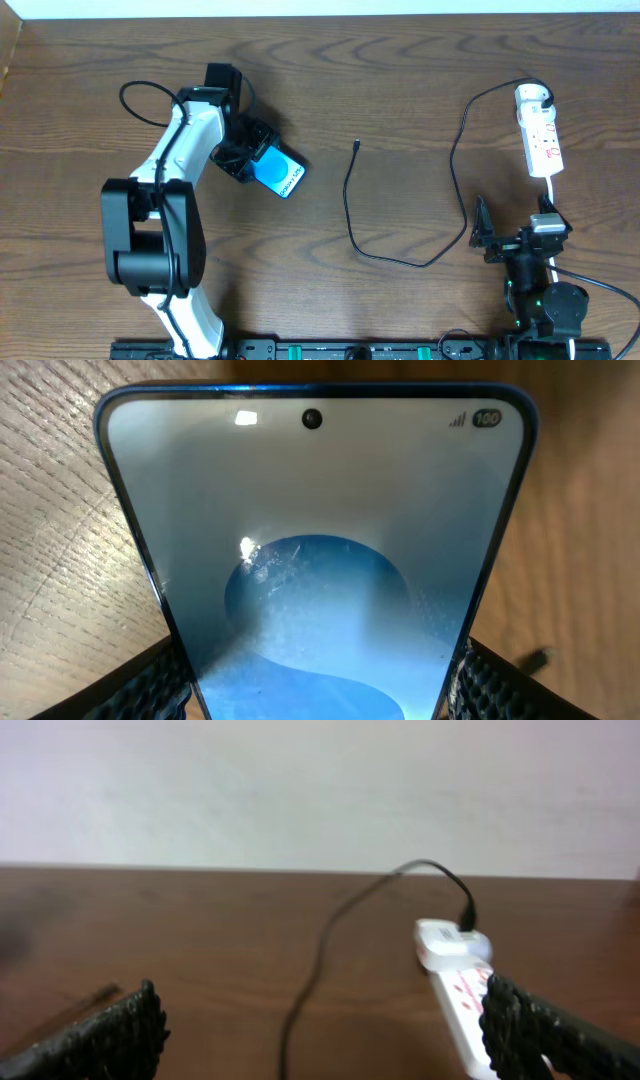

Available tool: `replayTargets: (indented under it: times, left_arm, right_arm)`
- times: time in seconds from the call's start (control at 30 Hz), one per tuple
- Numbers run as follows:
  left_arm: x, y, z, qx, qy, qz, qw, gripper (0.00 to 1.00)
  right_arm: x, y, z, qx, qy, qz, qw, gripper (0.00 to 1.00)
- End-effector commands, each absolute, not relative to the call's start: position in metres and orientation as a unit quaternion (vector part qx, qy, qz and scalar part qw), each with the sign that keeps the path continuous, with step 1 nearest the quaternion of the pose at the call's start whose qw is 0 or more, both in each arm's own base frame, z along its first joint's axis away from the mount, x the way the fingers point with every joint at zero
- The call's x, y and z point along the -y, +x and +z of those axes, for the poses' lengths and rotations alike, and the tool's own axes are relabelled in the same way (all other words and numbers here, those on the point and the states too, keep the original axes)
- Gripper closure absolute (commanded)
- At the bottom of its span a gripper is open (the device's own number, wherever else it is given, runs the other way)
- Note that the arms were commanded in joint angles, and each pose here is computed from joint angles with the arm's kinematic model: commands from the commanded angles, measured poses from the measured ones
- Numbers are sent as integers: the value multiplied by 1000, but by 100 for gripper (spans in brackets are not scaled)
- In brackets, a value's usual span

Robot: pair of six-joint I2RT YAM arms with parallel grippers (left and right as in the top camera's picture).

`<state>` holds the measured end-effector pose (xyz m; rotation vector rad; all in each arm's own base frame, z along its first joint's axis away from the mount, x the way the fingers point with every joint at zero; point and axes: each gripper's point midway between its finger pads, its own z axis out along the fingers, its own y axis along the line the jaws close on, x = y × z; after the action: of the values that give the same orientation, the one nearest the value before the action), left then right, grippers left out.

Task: Plug charger to phone and switch on socket
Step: 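Move the right gripper toward the phone's bottom edge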

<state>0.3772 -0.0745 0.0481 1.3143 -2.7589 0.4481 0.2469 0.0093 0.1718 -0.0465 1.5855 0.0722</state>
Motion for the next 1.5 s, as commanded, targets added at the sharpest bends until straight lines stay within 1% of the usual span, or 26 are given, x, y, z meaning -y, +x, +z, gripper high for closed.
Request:
replayTargets:
  times: [0.0, 0.13, 0.3, 0.47, 0.63, 0.83, 1.0, 1.13, 1.2, 1.4, 1.47]
  left_arm:
    - [75, 393, 88, 895, 411, 174, -30, 36]
    - [80, 399, 109, 890, 405, 204, -53, 36]
    - [91, 406, 130, 876, 408, 249, -66, 36]
    - [103, 407, 139, 863, 414, 286, -50, 36]
    - [112, 406, 144, 854, 415, 312, -32, 36]
    - [121, 409, 151, 836, 428, 342, -16, 36]
    - [125, 413, 155, 824, 440, 357, -11, 36]
    - [125, 413, 156, 817, 453, 357, -6, 36]
    - [125, 414, 156, 815, 454, 359, -5, 36]
    - [126, 414, 156, 806, 470, 360, 2, 36]
    - [127, 413, 157, 800, 478, 362, 9, 36]
  right_arm:
    - [-28, 246, 187, -696, -21, 108, 710, 1]
    - [-35, 250, 207, -704, -30, 129, 698, 1]
    - [-56, 268, 246, -721, -70, 176, 667, 1]
    - [-92, 284, 274, -734, -139, 272, 607, 1]
    - [-120, 307, 287, -743, -149, 388, 524, 1]
    - [-168, 335, 268, -759, -170, 466, 423, 1]
    - [-218, 342, 247, -766, -201, 495, 358, 1]
    - [-242, 342, 228, -769, -212, 506, 327, 1]
    - [-244, 349, 214, -784, -199, 491, 324, 1]
    - [-257, 361, 184, -815, -102, 507, 261, 1]
    - [-265, 364, 180, -814, -88, 516, 252, 9]
